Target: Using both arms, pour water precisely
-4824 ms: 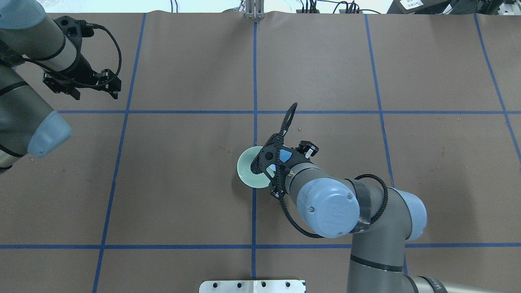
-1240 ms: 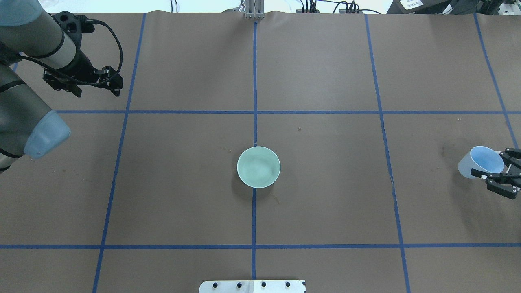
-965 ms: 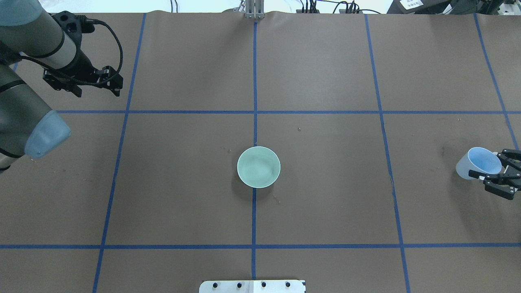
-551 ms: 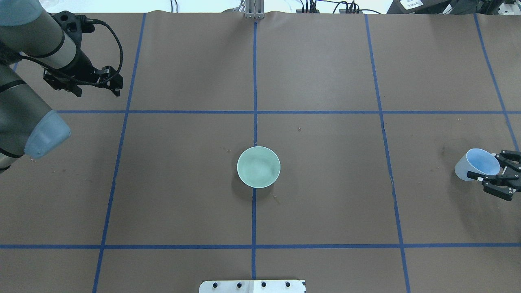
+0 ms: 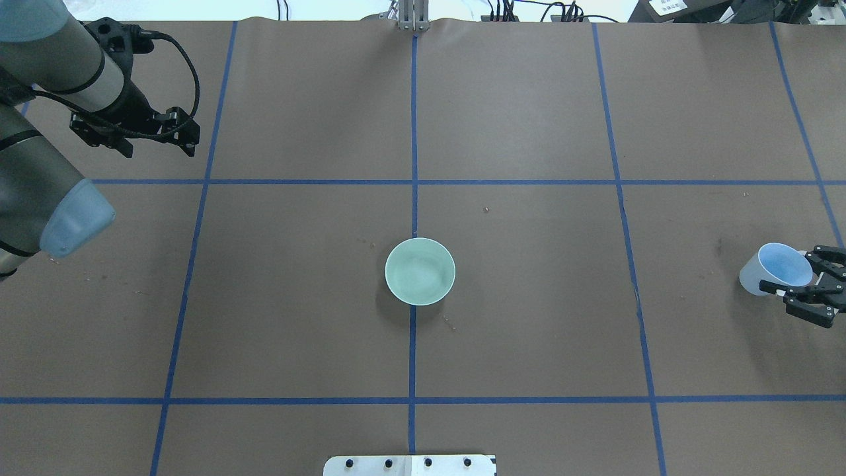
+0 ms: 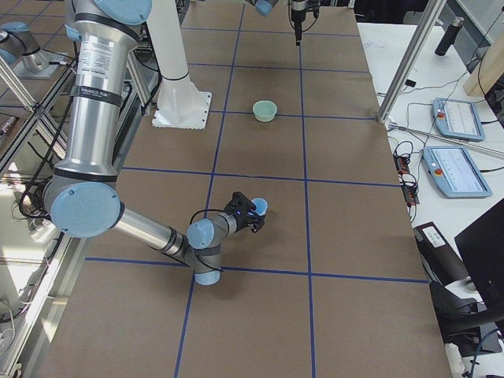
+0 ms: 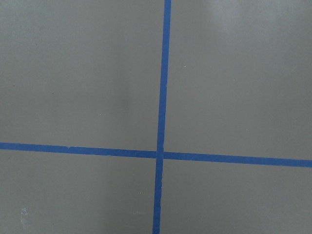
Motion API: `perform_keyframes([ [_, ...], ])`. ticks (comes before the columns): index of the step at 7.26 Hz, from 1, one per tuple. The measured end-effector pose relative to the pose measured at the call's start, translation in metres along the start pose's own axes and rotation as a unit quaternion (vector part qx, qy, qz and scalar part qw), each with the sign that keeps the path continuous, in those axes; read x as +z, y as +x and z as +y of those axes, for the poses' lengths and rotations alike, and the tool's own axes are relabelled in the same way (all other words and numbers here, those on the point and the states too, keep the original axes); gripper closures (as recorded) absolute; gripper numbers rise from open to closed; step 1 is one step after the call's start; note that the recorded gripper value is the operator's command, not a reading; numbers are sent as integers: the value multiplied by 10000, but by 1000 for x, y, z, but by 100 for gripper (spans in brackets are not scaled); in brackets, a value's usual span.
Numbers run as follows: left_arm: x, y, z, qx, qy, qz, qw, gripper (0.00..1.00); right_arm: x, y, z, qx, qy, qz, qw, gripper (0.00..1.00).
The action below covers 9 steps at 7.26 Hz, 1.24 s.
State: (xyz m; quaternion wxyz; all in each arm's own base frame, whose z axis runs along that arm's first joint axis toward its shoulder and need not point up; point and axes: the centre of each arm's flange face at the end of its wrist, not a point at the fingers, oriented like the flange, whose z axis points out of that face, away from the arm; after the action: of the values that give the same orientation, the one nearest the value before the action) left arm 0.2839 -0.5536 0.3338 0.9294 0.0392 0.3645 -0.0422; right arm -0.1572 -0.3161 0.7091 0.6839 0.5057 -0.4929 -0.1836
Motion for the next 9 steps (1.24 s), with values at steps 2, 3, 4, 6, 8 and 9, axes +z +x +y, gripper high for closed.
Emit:
perform_keyframes([
  [2, 0, 0, 0, 1, 0, 2, 10000, 0, -2, 2, 5, 20, -52, 21, 10000, 2],
  [3, -1, 1, 0, 5, 2, 10, 10000, 0, -2, 2, 6, 26, -66, 26, 10000, 1],
  [4, -1, 1, 0, 7, 5, 16, 10000, 0, -3, 2, 7, 29, -74, 30, 10000, 1],
  [6, -2, 2, 0, 0, 10, 23, 10000, 0, -7, 2, 10, 40, -100, 21, 9999, 1],
  [8, -4, 3, 1, -12, 22, 35, 10000, 0, -23, -1, 16, 69, -116, -108, 9999, 1],
  [9, -6, 3, 1, -15, 31, 44, 10000, 0, -35, -4, 19, 124, -59, -174, 9998, 1],
])
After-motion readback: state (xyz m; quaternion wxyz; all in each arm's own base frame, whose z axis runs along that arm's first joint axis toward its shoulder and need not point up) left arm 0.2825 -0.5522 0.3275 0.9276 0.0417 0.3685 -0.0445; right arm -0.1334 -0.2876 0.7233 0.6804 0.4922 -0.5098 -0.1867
